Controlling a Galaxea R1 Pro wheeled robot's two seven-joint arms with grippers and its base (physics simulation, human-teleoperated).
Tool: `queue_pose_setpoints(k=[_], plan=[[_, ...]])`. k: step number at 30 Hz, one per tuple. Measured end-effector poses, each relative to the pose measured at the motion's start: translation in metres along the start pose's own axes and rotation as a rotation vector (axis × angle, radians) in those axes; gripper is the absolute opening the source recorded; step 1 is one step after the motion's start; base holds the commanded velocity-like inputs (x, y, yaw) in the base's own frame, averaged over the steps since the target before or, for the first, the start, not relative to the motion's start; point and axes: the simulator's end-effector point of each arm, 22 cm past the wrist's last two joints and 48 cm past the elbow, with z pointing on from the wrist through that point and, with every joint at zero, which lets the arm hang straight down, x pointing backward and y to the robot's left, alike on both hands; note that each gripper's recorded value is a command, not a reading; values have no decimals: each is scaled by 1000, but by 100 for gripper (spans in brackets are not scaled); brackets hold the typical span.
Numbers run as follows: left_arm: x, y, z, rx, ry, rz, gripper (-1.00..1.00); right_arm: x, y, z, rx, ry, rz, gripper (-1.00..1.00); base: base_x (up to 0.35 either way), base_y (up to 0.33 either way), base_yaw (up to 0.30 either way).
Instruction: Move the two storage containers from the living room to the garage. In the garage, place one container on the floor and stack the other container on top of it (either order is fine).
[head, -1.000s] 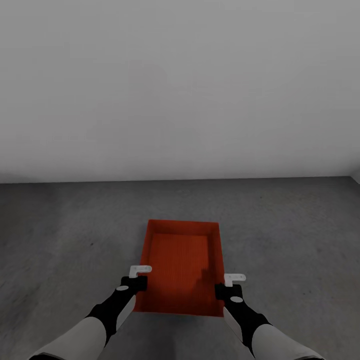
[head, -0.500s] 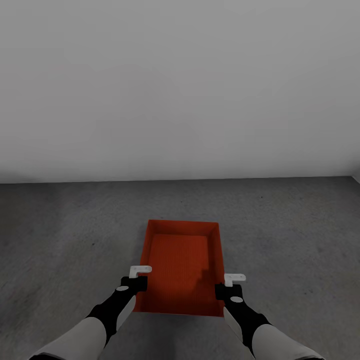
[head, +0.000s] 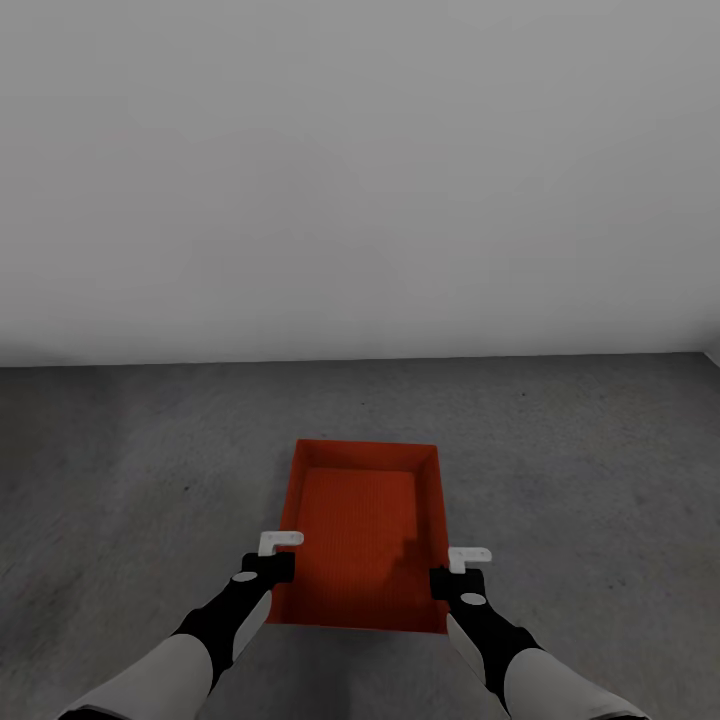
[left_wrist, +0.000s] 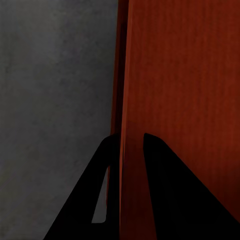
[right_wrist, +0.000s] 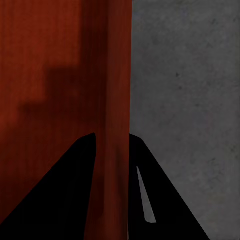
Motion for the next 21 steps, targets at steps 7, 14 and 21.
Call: queue_pose_setpoints(k=[7,14,21], plan=[[0,0,0,0,0,0,-100,0,0,0,0,0,0,-100,0,0,0],[7,0,11,0,1,0,-100,7,1,11,0,1,1,-100,0,0,0],[9,0,13,0,-8,-1,-100,8,2,13,2,-10,7,-100,0,0,0]])
